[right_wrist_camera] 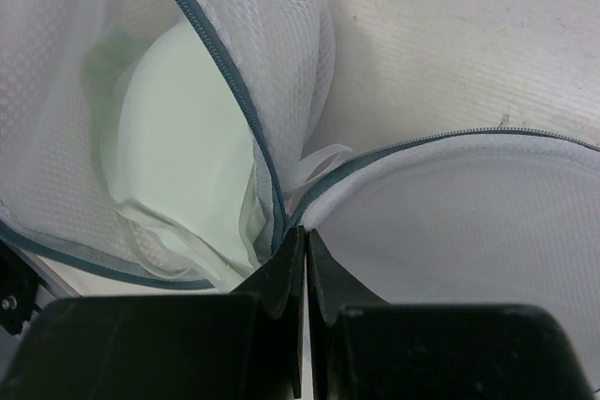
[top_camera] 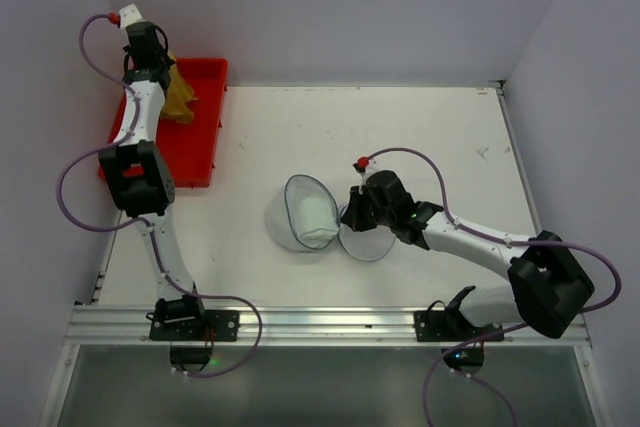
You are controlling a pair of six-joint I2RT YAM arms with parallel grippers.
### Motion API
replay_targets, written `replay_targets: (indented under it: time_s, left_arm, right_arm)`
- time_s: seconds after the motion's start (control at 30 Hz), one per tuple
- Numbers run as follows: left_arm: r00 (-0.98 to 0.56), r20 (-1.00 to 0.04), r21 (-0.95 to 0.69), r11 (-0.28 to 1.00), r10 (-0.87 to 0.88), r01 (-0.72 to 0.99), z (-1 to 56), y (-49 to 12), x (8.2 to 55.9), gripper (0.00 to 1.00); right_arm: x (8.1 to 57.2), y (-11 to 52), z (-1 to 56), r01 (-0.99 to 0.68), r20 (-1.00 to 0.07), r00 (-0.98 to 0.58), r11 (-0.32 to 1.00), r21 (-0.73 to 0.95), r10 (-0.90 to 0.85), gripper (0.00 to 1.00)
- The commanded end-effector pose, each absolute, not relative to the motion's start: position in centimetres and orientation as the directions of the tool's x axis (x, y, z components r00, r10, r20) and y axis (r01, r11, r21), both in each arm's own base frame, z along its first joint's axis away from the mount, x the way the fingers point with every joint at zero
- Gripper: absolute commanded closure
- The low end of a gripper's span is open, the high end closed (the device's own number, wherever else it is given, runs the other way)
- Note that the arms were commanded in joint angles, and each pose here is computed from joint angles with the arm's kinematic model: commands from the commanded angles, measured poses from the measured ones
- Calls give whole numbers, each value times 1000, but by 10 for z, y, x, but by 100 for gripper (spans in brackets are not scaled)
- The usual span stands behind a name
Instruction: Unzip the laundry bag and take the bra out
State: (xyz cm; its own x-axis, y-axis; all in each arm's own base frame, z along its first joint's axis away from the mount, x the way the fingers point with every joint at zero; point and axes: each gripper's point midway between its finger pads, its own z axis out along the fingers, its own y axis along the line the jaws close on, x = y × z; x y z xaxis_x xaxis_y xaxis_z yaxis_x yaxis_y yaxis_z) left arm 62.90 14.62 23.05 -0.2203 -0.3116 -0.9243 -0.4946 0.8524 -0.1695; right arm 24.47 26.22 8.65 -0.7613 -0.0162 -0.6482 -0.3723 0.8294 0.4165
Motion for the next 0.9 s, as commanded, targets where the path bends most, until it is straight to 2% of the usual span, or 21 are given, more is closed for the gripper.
replay_targets:
  time_s: [0.0,0.1,0.13,0.2,0.23,0.3,0.33,0.4,0.43,0.5,0.53,0.6,0.63,0.67,0.7,0.77,0.87]
  left_arm:
    - [-119,-934,-232,824,-337,-517,231,163,642,100]
    - [-169,-889,-289,807,-426,-515,208,164,641,68]
    - [-178,-872,-320,806,-456,-499,211,159,638,50]
    - [-181,-865,-338,811,-467,-477,221,152,632,31]
    - [-153,-871,-358,816,-467,-453,247,147,626,16]
    - [-159,-855,-390,815,-493,-429,262,137,614,8]
    - [-136,-858,-406,817,-495,-409,289,131,603,5]
    - [-189,-834,-421,820,-518,-389,295,111,583,4]
    - [-165,-844,-434,829,-511,-352,326,98,566,4]
    - [-261,-826,-417,853,-500,-313,310,57,542,4]
    - [-258,-836,-420,867,-484,-267,331,36,521,4]
    - [-405,-797,-395,894,-447,-210,292,-25,488,5]
    - [-406,-806,-407,901,-431,-150,306,-48,464,7]
    - [-465,-793,-412,909,-393,-64,297,-94,444,8]
    - [-538,-759,-405,913,-366,-49,266,-113,422,9]
    - [-605,-740,-447,887,-294,116,268,-179,371,10]
    - [-696,-701,-431,871,-156,239,248,-234,305,9]
  right_arm:
    - [250,271,98,-413,-676,-737,804,427,-20,100]
    - [254,275,109,-436,-694,-719,797,418,-29,100]
    - [253,273,110,-442,-696,-717,798,410,-40,100]
    - [253,273,114,-449,-705,-708,794,410,-36,100]
    - [252,271,114,-450,-708,-706,794,409,-35,100]
    - [253,270,119,-453,-722,-691,795,404,-27,100]
    - [254,269,121,-454,-726,-687,796,401,-26,100]
    - [256,269,130,-455,-736,-677,798,394,-23,100]
    - [258,269,133,-457,-740,-673,797,394,-20,100]
    - [261,271,141,-456,-745,-667,798,394,-13,100]
    - [262,271,143,-454,-746,-666,800,392,-12,100]
    - [265,271,147,-446,-744,-668,808,385,-14,100]
    - [266,272,149,-449,-747,-665,806,385,-14,100]
    - [267,273,151,-451,-749,-663,805,386,-11,100]
    - [268,273,155,-454,-754,-657,802,388,-8,100]
    - [269,275,158,-457,-753,-657,799,390,-8,100]
    - [269,281,168,-473,-757,-653,781,408,0,100]
